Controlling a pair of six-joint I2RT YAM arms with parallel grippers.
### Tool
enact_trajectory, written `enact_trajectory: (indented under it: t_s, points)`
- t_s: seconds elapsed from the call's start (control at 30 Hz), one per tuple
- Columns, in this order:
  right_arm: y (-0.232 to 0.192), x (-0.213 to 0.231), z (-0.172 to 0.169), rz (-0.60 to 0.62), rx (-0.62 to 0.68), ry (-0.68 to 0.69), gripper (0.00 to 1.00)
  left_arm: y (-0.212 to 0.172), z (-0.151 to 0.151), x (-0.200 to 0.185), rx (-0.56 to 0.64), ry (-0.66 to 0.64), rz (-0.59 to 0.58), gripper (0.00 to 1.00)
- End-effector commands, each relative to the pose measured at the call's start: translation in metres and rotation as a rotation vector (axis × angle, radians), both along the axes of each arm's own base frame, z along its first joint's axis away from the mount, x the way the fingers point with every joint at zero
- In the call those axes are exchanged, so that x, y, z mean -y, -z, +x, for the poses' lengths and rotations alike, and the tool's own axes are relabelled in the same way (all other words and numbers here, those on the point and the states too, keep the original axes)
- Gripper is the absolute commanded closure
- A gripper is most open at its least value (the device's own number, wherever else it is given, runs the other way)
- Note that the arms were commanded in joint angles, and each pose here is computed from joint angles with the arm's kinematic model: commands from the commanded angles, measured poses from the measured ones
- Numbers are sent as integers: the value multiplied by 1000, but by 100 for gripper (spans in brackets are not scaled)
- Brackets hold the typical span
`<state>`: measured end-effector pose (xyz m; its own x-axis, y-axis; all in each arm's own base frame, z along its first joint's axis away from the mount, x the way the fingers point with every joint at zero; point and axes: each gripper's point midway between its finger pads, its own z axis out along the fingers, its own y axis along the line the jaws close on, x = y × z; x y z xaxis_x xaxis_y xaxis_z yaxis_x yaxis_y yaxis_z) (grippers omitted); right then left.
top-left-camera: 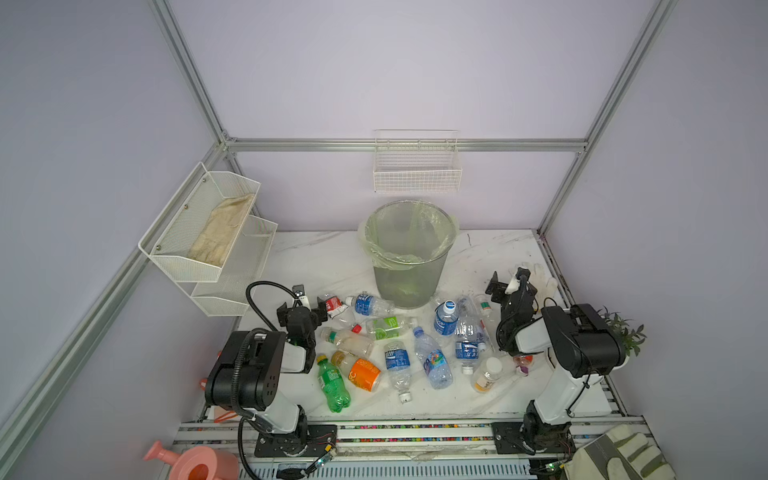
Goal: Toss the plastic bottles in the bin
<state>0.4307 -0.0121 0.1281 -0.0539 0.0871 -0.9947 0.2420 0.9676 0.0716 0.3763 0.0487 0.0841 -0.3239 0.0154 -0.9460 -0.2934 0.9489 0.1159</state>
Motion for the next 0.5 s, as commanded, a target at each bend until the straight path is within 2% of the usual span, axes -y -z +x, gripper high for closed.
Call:
enact_trajectory:
  t_s: [0.0,0.47]
  points:
    - [-9,-1,1,-5,29,-2,3,-32,19,-1,103,-3,-11,0]
    - [-10,-1,0,-4,32,-2,3,-33,19,-1,105,-4,-11,0]
